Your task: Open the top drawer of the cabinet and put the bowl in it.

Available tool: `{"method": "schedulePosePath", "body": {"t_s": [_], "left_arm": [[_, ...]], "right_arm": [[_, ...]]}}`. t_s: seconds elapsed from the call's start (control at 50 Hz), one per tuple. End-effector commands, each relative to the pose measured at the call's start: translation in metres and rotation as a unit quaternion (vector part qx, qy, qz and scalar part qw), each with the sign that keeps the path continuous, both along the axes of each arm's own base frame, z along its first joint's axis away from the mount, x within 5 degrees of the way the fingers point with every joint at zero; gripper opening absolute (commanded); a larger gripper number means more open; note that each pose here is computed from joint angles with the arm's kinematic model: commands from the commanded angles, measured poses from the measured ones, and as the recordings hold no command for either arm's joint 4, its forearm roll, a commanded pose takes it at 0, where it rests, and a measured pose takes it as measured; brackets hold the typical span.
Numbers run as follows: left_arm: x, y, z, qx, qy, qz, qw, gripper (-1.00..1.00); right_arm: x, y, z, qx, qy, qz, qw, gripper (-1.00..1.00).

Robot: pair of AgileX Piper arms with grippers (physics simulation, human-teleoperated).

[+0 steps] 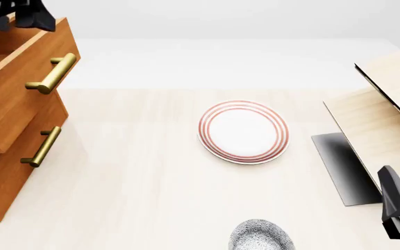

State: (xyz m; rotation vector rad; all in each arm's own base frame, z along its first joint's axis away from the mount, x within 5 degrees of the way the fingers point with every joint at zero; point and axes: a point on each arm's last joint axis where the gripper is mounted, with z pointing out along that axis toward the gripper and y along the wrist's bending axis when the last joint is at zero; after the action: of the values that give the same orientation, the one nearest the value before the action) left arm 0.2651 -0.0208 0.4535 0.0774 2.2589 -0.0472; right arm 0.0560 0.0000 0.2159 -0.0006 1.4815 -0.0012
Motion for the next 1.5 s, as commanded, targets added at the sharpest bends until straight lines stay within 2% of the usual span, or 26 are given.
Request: {"method": "schedulePosePath", "body": {"t_s": [0.02, 0.04, 0.1, 0.82, 1.5], "left_arm": [[0.002, 0.004, -0.007, -0.009, 0.009, 0.016, 0.9998, 1.00], [0.003, 0.004, -0.008, -0.019, 0.010, 0.025, 0.9995, 1.00], [0.003, 0.005, -0.008, -0.011, 0.008, 0.020, 0.9997, 1.00], [-0.009, 0.014, -0.022, -0.018, 0.001, 0.041, 0.9990, 1.00], [-0.012, 0.016, -0.043, -0.021, 0.009, 0.047, 0.9986, 1.00]], "right_arm": [[0.000, 0.000, -0.001, 0.000, 0.000, 0.000, 1.0000, 1.00], [0.000, 0.000, -0.001, 0.000, 0.000, 0.000, 1.0000, 1.00], [0.000, 0.000, -0.001, 0.000, 0.000, 0.000, 1.0000, 1.00], [0.000, 0.000, -0.001, 0.000, 0.000, 0.000, 1.0000, 1.00], [0.000, 0.000, -0.001, 0.000, 0.000, 0.000, 1.0000, 1.00]]}}
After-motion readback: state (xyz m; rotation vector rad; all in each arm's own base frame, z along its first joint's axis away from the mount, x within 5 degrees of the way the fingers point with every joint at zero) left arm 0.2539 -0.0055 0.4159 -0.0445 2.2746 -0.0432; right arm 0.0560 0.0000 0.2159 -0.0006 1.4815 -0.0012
